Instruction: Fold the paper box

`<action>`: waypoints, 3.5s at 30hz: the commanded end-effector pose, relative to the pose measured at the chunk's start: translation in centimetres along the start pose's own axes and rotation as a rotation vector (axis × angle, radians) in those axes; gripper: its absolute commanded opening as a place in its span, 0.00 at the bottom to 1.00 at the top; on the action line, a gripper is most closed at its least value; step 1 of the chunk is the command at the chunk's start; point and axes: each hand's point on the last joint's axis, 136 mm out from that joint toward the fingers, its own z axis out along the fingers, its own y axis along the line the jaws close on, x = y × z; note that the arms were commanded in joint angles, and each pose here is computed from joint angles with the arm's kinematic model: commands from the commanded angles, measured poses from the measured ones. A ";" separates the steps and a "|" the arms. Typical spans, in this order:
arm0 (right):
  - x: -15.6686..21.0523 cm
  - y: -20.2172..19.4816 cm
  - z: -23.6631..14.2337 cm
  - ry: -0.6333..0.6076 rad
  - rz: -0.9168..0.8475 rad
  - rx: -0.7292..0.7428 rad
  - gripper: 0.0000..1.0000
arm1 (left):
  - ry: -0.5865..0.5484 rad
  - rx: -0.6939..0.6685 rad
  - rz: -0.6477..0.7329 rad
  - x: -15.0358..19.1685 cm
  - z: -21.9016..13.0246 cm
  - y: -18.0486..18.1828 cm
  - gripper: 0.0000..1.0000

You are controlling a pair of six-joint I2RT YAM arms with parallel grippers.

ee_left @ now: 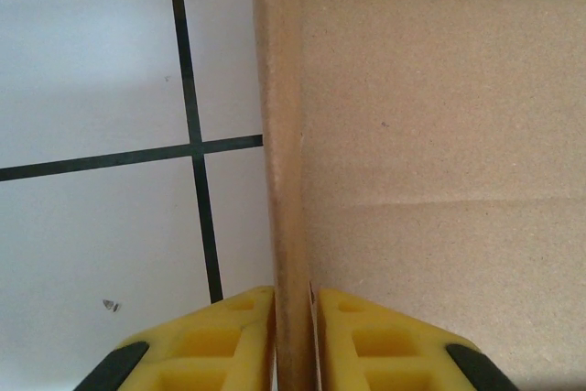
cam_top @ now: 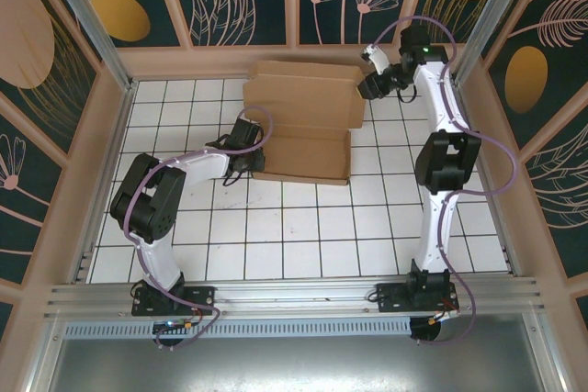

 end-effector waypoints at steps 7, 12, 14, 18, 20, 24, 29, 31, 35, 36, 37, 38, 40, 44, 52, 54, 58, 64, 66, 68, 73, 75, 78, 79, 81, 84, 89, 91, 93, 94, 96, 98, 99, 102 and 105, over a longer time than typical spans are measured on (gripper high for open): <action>0.2 1.2 -0.1 0.023 -0.010 -0.047 0.00 | 0.015 0.018 0.024 0.8 0.0 -0.4 0.19; -0.2 1.2 -0.6 0.009 -0.034 -0.026 0.00 | -0.022 0.016 0.008 -0.1 -1.1 -0.4 0.36; -0.2 1.4 -0.9 0.005 -0.046 -0.023 0.00 | -0.049 0.014 -0.003 -0.6 -2.1 -0.3 0.47; -0.2 1.6 -1.2 0.006 -0.056 -0.019 0.00 | -0.178 0.030 -0.058 -2.3 -6.2 0.1 0.70; -0.1 1.8 -1.2 0.009 -0.063 -0.023 0.00 | -0.237 0.041 -0.071 -3.1 -8.2 0.2 0.80; 0.5 2.4 -1.2 0.014 -0.084 -0.038 0.00 | -0.321 0.107 -0.101 -5.5 -10.9 0.6 0.93; 1.3 3.4 -1.3 0.008 -0.133 -0.056 0.00 | -0.404 0.261 -0.120 -8.4 -12.4 0.9 0.97; 1.4 3.8 -1.5 0.009 -0.144 -0.069 0.00 | -0.436 0.261 -0.075 -9.9 -13.0 1.1 0.97; 1.6 4.2 -1.9 0.020 -0.157 -0.068 0.00 | -0.422 0.361 0.036 -12.6 -12.9 0.5 0.94; 1.5 4.3 -2.1 0.020 -0.163 -0.065 0.00 | -0.404 0.373 0.077 -12.9 -12.5 0.4 0.93; 1.6 4.3 -2.2 0.023 -0.163 -0.064 0.00 | -0.389 0.373 0.111 -13.1 -12.2 0.4 0.92; 1.5 4.5 -2.3 0.024 -0.169 -0.064 0.00 | -0.377 0.366 0.150 -13.5 -11.9 0.4 0.90; 1.5 4.7 -2.7 0.024 -0.175 -0.063 0.00 | -0.366 0.342 0.217 -14.4 -11.6 0.6 0.87; 1.5 5.4 -2.9 0.027 -0.173 -0.072 0.00 | -0.337 0.310 0.321 -15.8 -11.2 0.9 0.83; 1.5 6.0 -2.7 0.048 -0.168 -0.070 0.00 | -0.162 0.291 0.465 -16.4 -9.4 1.4 0.75; 1.5 6.0 -2.7 0.049 -0.163 -0.073 0.00 | -0.115 0.304 0.504 -15.8 -9.2 1.3 0.73; 1.5 5.9 -2.6 0.054 -0.160 -0.071 0.00 | -0.095 0.274 0.543 -15.4 -9.2 2.0 0.59; 1.5 5.7 -2.4 0.060 -0.154 -0.069 0.00 | -0.080 0.235 0.557 -14.7 -9.5 2.9 0.44; 1.5 5.6 -2.3 0.062 -0.148 -0.067 0.00 | -0.079 0.233 0.561 -14.5 -9.7 3.0 0.37; 1.5 5.7 -2.2 0.062 -0.146 -0.070 0.00 | -0.081 0.230 0.563 -14.5 -9.8 3.0 0.34; 1.3 5.7 -2.3 0.054 -0.144 -0.073 0.00 | -0.077 0.242 0.567 -14.5 -10.0 2.8 0.18; 1.1 6.0 -2.3 0.047 -0.146 -0.078 0.00 | -0.082 0.261 0.569 -14.5 -10.2 2.5 0.12; 0.7 6.2 -2.3 0.038 -0.147 -0.075 0.00 | -0.093 0.298 0.563 -14.5 -10.4 1.8 0.05; 0.5 6.3 -2.3 0.032 -0.146 -0.070 0.00 | -0.096 0.316 0.559 -14.5 -10.6 1.5 0.00; 0.0 6.5 -2.4 0.011 -0.147 -0.062 0.00 | -0.100 0.348 0.553 -14.4 -10.8 1.0 0.00; -1.1 6.5 -2.2 -0.030 -0.127 -0.026 0.00 | -0.121 0.377 0.528 -14.7 -11.0 0.5 0.00; -3.1 6.1 -1.9 -0.128 -0.038 0.107 0.00 | -0.285 0.374 0.446 -17.0 -12.2 -0.1 0.00; -3.8 6.1 -2.0 -0.188 0.007 0.161 0.00 | -0.369 0.380 0.402 -17.8 -13.1 -0.4 0.00; -4.3 6.3 -2.2 -0.249 0.062 0.199 0.00 | -0.417 0.379 0.401 -17.7 -13.6 -1.1 0.00; -4.5 6.4 -2.3 -0.281 0.092 0.225 0.00 | -0.462 0.360 0.407 -18.0 -14.5 -1.4 0.00; -5.1 7.0 -2.7 -0.344 0.126 0.264 0.00 | -0.511 0.322 0.415 -18.0 -15.1 -2.2 0.00; -5.5 7.8 -3.1 -0.402 0.156 0.294 0.00 | -0.558 0.294 0.401 -18.2 -15.5 -2.8 0.00; -5.6 8.1 -3.3 -0.436 0.164 0.314 0.00 | -0.581 0.292 0.386 -18.2 -15.7 -3.2 0.00; -5.2 8.5 -3.9 -0.540 0.188 0.405 0.00 | -0.643 0.320 0.347 -18.0 -16.4 -4.1 0.00; -4.3 9.3 -3.5 -0.595 0.225 0.410 0.00 | -0.683 0.362 0.289 -17.7 -16.7 -4.6 0.00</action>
